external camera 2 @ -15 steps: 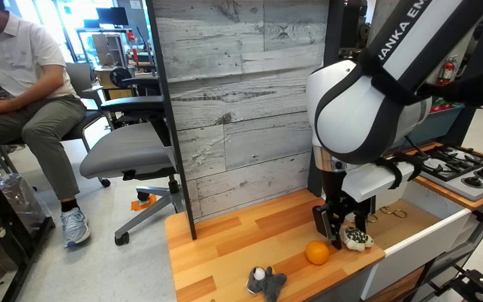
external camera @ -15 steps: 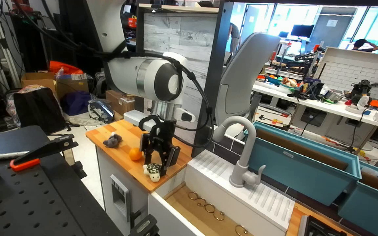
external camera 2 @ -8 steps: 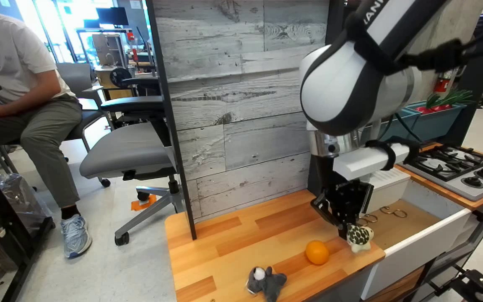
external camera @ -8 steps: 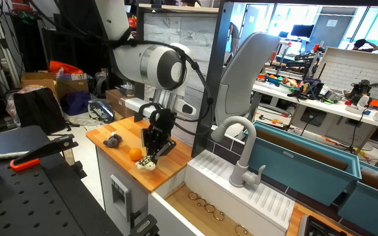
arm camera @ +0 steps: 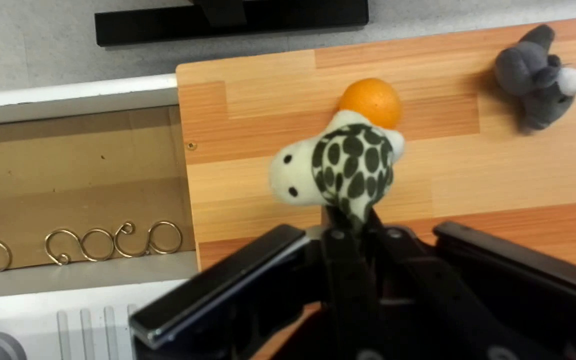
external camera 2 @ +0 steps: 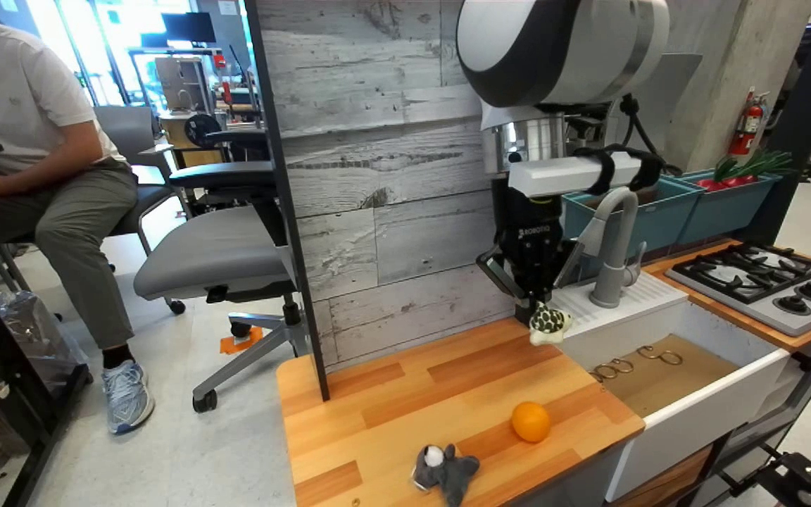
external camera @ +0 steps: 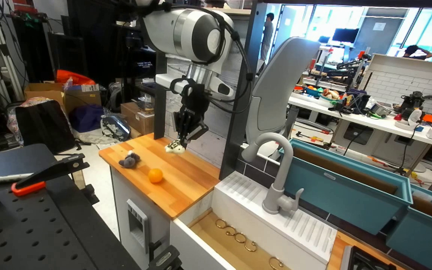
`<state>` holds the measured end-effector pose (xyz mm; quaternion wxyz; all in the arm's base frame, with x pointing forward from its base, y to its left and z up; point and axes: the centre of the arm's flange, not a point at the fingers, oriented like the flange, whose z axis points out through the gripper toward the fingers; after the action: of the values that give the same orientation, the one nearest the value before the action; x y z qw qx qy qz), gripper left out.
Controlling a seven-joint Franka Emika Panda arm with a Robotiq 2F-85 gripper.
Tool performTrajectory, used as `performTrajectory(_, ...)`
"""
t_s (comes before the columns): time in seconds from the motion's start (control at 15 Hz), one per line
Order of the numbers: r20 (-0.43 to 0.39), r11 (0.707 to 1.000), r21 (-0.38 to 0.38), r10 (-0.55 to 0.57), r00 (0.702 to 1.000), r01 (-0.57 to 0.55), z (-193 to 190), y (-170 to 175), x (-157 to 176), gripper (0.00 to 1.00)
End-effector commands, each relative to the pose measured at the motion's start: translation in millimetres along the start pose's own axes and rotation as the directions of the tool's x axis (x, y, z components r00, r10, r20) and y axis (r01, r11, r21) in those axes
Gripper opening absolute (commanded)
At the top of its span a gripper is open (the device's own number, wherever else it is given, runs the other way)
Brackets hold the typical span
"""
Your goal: Move the turtle plush backwards
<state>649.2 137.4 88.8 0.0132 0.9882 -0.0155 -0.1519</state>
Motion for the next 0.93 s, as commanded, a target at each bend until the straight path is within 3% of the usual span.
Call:
performTrajectory(0.0, -0.057, 1.0, 0.026, 0.008, 0.998, -0.006, 0, -5, 26, 0.02)
performTrajectory(0.4, -0.194, 0.998, 0.066, 0.02, 0.981, -0.007, 32, -3, 44, 0.02)
performTrajectory(0.6, -0.293, 0.998, 0.058, 0.005, 0.956, 0.012, 40, 0, 57, 0.02)
performTrajectory(0.87, -0.343, 0.998, 0.059, 0.007, 0.939, 0.015, 48, 1, 70, 0.02)
